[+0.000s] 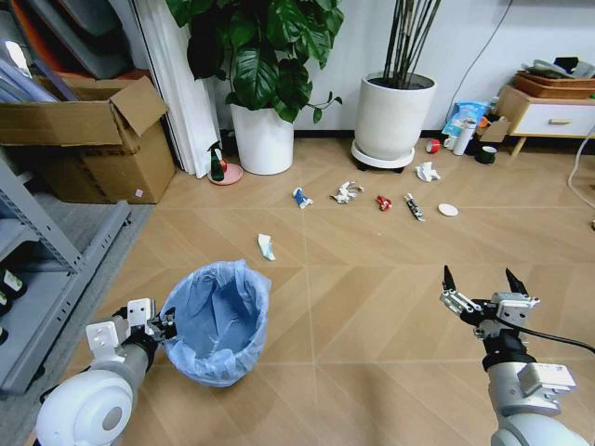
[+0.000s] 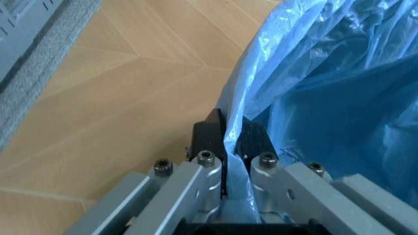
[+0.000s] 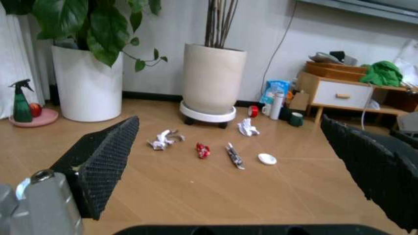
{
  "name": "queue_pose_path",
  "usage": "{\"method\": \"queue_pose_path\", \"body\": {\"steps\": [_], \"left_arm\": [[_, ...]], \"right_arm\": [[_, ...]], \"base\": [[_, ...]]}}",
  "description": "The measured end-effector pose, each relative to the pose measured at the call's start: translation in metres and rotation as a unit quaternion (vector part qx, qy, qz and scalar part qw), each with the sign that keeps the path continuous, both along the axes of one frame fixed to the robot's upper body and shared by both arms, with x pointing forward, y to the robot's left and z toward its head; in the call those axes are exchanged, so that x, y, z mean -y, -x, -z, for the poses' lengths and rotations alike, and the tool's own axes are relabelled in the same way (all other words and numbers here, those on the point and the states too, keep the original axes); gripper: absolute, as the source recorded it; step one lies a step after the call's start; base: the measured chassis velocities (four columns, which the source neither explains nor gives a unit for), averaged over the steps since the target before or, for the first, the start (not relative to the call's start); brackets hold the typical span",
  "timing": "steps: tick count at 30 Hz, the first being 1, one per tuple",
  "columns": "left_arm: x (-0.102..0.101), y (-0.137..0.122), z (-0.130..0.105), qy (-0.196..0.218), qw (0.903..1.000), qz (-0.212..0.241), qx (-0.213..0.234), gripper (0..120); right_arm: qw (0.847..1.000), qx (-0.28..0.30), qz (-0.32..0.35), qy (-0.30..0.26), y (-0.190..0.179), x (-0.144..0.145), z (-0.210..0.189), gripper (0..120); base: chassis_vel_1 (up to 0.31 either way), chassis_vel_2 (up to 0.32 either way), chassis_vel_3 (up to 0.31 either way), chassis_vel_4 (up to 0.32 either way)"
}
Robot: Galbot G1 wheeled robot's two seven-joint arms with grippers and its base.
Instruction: Pick up the trash bin and place the garbage on the floor into it.
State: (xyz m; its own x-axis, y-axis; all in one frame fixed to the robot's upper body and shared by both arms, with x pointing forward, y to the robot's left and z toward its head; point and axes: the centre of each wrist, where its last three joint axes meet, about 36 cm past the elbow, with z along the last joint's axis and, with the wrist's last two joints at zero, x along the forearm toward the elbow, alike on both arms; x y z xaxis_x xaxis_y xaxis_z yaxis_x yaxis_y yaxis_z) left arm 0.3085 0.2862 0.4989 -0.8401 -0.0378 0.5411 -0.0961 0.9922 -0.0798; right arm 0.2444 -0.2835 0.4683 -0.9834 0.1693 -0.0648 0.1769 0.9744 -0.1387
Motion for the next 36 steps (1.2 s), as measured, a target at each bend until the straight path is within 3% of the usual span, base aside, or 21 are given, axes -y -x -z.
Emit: {"method": "queue_pose_path", "body": {"steps": [27, 36], "left_arm": [[0.002, 0.007, -0.001, -0.003, 1.0000, 0.009, 0.000, 0], [0.003, 0.008, -0.004, -0.003, 0.9999, 0.015, 0.007, 0]], "right_arm": [[1.000, -0.004, -0.001, -0.004, 0.002, -0.003, 0.003, 100], [0.998, -0.052, -0.035, -0.017, -0.014, 0.002, 0.021, 100]], "base": [[-0.110, 0.334, 0.111, -0.333], [-0.122, 0.203, 0.136, -0.214]]}}
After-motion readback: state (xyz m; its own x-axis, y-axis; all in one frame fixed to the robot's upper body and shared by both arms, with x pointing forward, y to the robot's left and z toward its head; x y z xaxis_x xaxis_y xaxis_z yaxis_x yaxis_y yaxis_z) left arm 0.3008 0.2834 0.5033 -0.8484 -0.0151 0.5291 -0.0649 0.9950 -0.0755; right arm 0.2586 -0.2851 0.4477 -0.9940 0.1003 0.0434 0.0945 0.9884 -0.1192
